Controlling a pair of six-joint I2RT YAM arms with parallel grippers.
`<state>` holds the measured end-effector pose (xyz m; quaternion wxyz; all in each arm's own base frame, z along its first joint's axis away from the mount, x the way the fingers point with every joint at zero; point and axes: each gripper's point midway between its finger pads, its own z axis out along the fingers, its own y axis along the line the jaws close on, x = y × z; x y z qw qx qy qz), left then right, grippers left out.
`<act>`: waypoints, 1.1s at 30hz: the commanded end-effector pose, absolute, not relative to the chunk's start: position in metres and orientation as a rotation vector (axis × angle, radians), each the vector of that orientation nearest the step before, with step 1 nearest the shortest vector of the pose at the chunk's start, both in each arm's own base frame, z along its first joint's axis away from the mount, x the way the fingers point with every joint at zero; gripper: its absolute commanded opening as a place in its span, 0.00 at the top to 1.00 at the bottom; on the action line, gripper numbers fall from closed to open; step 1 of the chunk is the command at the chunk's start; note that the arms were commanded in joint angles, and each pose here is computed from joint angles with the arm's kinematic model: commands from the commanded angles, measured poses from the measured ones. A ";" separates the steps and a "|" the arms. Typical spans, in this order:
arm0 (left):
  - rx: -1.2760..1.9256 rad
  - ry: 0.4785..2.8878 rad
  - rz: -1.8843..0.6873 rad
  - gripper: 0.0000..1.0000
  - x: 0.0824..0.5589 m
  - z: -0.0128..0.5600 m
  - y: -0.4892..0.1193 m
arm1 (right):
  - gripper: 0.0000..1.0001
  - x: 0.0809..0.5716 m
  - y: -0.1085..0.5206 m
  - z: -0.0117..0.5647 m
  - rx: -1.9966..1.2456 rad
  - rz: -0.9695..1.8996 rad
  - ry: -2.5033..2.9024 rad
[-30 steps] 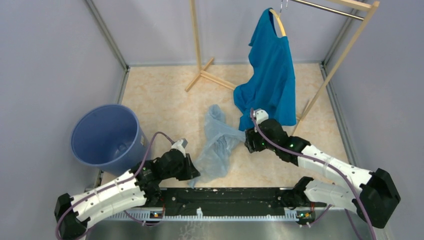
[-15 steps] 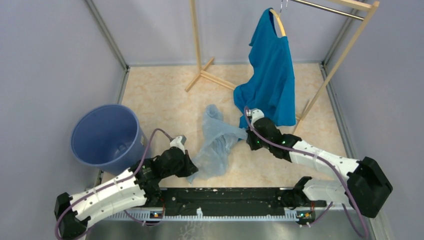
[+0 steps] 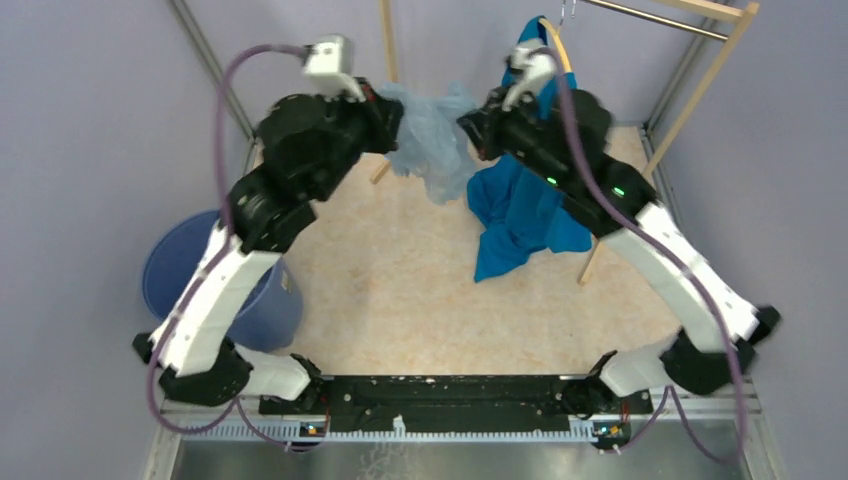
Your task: Put the trash bags into the trash bin
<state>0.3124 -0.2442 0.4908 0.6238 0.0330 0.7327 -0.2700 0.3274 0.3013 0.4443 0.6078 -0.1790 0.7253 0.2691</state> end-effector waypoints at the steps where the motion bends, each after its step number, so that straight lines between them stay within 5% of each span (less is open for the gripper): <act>1: 0.143 1.384 -0.594 1.00 0.262 0.561 -0.190 | 1.00 0.250 0.274 0.511 -0.516 0.728 1.347; 6: 0.054 1.844 -0.464 1.00 0.277 0.334 -0.194 | 1.00 0.271 0.270 0.350 -0.439 0.631 1.624; 11: -0.111 2.315 -0.506 1.00 0.219 0.144 -0.187 | 1.00 0.236 0.277 0.163 -0.504 0.643 2.101; 15: -0.010 2.201 -0.634 1.00 0.214 0.177 -0.195 | 1.00 0.226 0.277 0.179 -0.555 0.620 2.055; 22: 0.149 1.667 -0.579 1.00 0.238 0.441 -0.175 | 1.00 0.242 0.287 0.418 -0.577 0.678 1.623; 25: 0.110 1.475 -0.642 1.00 0.217 0.503 -0.153 | 0.94 0.221 0.275 0.468 -0.551 0.775 1.445; 28: -0.040 1.552 -0.578 1.00 0.228 0.434 -0.136 | 0.98 0.223 0.267 0.421 -0.496 0.764 1.463; 33: -0.218 2.121 -0.406 1.00 0.214 0.222 -0.135 | 1.00 0.227 0.262 0.205 -0.524 0.601 1.988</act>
